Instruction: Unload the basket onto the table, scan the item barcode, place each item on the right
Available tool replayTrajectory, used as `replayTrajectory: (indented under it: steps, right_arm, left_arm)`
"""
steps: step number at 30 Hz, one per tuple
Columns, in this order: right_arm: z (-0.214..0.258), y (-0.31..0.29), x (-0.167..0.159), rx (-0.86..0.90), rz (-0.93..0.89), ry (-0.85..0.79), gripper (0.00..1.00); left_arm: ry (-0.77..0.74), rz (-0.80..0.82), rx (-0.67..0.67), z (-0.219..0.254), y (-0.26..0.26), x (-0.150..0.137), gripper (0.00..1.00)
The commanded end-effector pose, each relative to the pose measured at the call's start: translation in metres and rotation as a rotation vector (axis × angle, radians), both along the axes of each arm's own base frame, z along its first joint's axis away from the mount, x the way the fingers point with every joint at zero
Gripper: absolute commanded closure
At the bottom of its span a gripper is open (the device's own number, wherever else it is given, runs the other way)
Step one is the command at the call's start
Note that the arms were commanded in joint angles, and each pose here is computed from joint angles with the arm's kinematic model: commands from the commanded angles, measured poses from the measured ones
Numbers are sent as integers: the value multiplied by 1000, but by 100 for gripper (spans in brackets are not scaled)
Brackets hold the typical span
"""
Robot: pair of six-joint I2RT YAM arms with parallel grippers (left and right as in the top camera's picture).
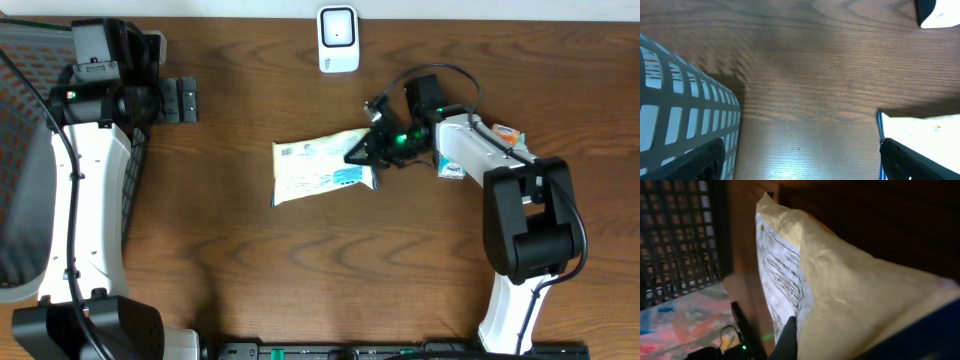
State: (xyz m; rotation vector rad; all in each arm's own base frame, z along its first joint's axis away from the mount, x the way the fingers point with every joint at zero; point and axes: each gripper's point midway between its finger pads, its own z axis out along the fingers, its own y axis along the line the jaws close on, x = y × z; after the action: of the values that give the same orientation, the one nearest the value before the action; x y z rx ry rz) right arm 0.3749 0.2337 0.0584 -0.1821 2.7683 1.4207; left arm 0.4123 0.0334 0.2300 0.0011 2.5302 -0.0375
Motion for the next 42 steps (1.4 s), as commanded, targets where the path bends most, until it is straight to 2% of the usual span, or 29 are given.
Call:
replayTrajectory:
  steps: [1,6,7,8,10,12,14,18,21,24,26,28,29,32,38,42]
  right_arm:
    - [-9,-15,-1,-113,8,-40,99]
    - [-28,-30,-2,-270,-10,-41,99]
    - [-29,-31,-2,-276,-12,-42,96]
    - [-29,-31,-1,-278,-12,-43,81]
    - [-29,-32,-1,-278,-8,-50,58]
    - [-30,-35,-1,-280,-7,-47,47]
    - [-30,-39,-2,-282,-12,-38,42]
    - [-27,-46,-2,-262,-15,-29,41]
    - [-26,-51,-3,-247,-22,-10,40]
    - [-26,-54,-4,-249,-28,1,39]
    - [-26,-54,-4,-249,-23,-2,39]
    - [-26,-53,-5,-249,-19,-3,39]
    - [-26,-53,-5,-249,-18,-3,39]
    - [-26,-51,-6,-249,-14,-4,39]
    - [-26,-51,-6,-249,-14,-3,39]
    - [-26,-51,-6,-249,-14,-3,40]
  left_arm:
    - [-8,-9,13,4,0,1,2]
    - [-8,-9,13,4,0,1,2]
    - [-8,-9,13,4,0,1,2]
    - [-8,-9,13,4,1,1,2]
    - [-8,-9,13,4,0,1,2]
    - [-10,-11,10,4,0,2,2]
    - [-5,10,-12,3,-3,1,2]
    - [-3,30,-31,3,-4,1,3]
    - [15,32,-176,3,-25,-2,2]
    - [17,-35,-286,7,-47,-4,2]
    - [24,-60,-321,6,-54,-6,26]
    - [54,-71,-346,-3,-62,-10,75]
    - [77,-58,-362,-9,-66,-12,92]
    - [174,-21,-414,-35,-84,-23,92]
    - [350,-159,-494,-89,-147,-48,92]
    - [441,-210,-509,-123,-176,-53,92]
